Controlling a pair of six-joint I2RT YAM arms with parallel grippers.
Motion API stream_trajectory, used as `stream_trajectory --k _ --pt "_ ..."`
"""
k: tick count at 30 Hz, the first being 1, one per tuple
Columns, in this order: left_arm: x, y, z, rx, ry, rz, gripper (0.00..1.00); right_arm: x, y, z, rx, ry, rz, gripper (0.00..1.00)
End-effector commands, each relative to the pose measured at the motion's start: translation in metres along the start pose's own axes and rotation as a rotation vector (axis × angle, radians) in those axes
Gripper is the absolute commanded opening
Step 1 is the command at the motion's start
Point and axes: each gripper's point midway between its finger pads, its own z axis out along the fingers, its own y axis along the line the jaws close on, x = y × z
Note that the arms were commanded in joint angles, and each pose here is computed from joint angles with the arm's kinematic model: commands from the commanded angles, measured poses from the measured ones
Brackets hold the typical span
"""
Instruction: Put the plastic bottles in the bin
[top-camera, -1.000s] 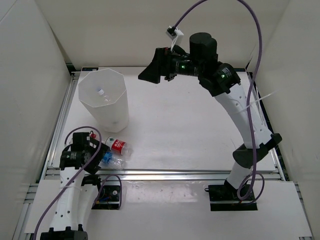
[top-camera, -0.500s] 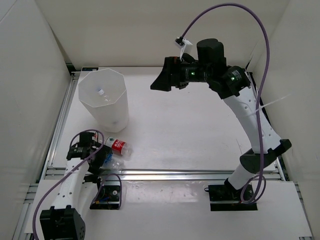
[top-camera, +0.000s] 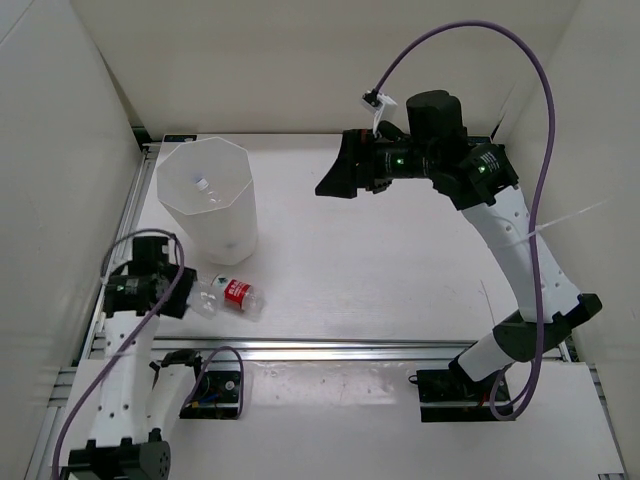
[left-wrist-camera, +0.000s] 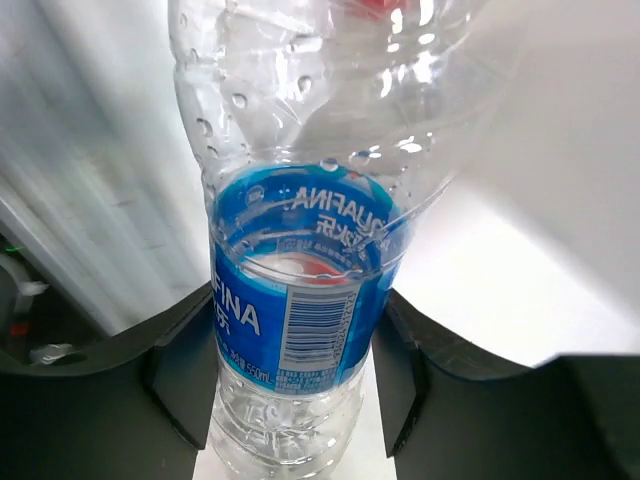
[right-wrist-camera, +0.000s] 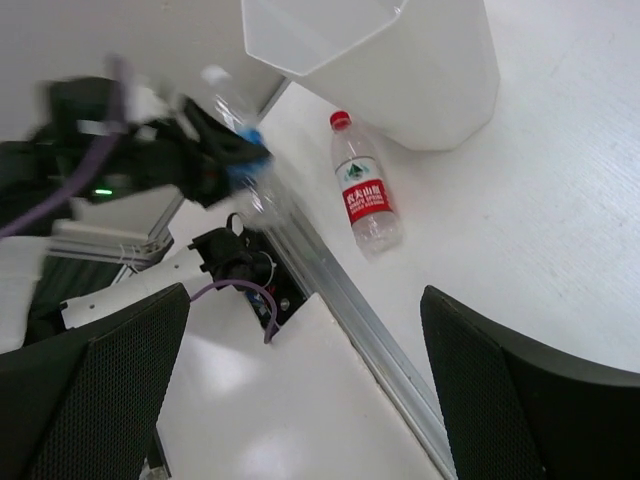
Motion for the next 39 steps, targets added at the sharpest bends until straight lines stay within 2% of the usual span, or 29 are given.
stream_trajectory --k 1,3,4,5,7,8,11,12,15,17,19,20,21,22,25,26,28,30,31,32,33,34,36,37,39 --pt "-0.046 -0.023 -0.086 0.171 -0.187 -0.089 0.56 0.007 0.001 -0.010 -0.004 0.001 -0.007 1.00" --pt "-0.067 -0.049 -0.116 0.288 -0.263 -0.077 0.56 0.010 0.001 -0.009 -0.009 0.013 0.008 1.00" --pt "-0.086 -0.079 -0.149 0.445 -0.340 -0.073 0.56 0.014 -0.002 -0.006 -0.004 0.025 0.016 1.00" --pt "-0.094 -0.093 -0.159 0.494 -0.388 -0.003 0.57 0.015 -0.001 -0.007 -0.012 0.028 0.025 1.00" --pt "-0.114 -0.131 -0.190 0.647 -0.482 0.017 0.57 0.015 -0.001 -0.007 -0.012 0.028 0.025 1.00" --pt "-0.120 -0.144 -0.190 0.650 -0.515 0.079 0.59 0.015 0.001 -0.007 -0.021 0.032 0.025 1.00" --pt "-0.132 -0.183 -0.203 0.716 -0.552 0.133 0.64 0.013 0.003 -0.006 -0.031 0.032 0.023 1.00" --pt "-0.133 -0.197 -0.185 0.685 -0.532 0.159 0.66 0.012 0.002 -0.004 -0.030 0.033 0.024 1.00" --pt "-0.122 -0.236 -0.169 0.724 -0.506 0.240 0.71 0.012 0.003 -0.004 -0.039 0.037 0.024 1.00" --pt "-0.126 -0.254 -0.177 0.726 -0.547 0.265 0.72 0.015 0.003 -0.004 -0.035 0.045 0.030 1.00" --pt "-0.115 -0.276 -0.169 0.700 -0.555 0.361 0.76 0.018 0.003 -0.006 -0.031 0.053 0.036 1.00" --pt "-0.119 -0.282 -0.177 0.695 -0.593 0.375 0.80 0.022 0.002 -0.008 -0.029 0.059 0.040 1.00" --pt "-0.117 -0.286 -0.174 0.680 -0.605 0.406 0.98 0.025 0.000 -0.006 -0.025 0.067 0.046 1.00" --pt "-0.115 -0.287 -0.170 0.657 -0.622 0.452 1.00 0.026 0.001 -0.009 -0.026 0.066 0.045 1.00" --pt "-0.127 -0.263 -0.180 0.607 -0.691 0.383 1.00 0.027 -0.004 -0.015 0.000 0.052 0.039 1.00" --pt "-0.133 -0.247 -0.207 0.658 -0.719 0.323 1.00 0.025 -0.003 -0.019 0.009 0.038 0.032 1.00" --pt "-0.131 -0.228 -0.224 0.713 -0.720 0.300 1.00 0.029 -0.009 -0.022 0.032 0.040 0.045 1.00" --pt "-0.113 -0.203 -0.253 0.867 -0.651 0.303 1.00 0.038 -0.015 -0.025 0.047 0.052 0.062 1.00" --pt "-0.096 -0.194 -0.238 0.882 -0.591 0.337 1.00 0.040 -0.015 -0.026 0.046 0.048 0.060 1.00" --pt "-0.085 -0.175 -0.251 0.971 -0.549 0.312 1.00 0.048 -0.022 -0.022 0.056 0.072 0.076 1.00" --pt "-0.065 -0.165 -0.243 1.005 -0.461 0.323 1.00 0.048 -0.025 -0.021 0.055 0.070 0.083 1.00" --pt "-0.050 -0.152 -0.202 0.938 -0.386 0.319 1.00 0.046 -0.028 -0.022 0.061 0.064 0.086 1.00" --pt "-0.032 -0.116 -0.177 0.891 -0.281 0.227 1.00 0.051 -0.031 -0.019 0.057 0.078 0.094 1.00" --pt "-0.020 -0.104 -0.148 0.841 -0.231 0.223 1.00 0.049 -0.029 -0.019 0.045 0.073 0.089 1.00" --pt "-0.007 -0.091 -0.139 0.870 -0.169 0.159 1.00 0.053 -0.032 -0.014 0.039 0.094 0.092 1.00"
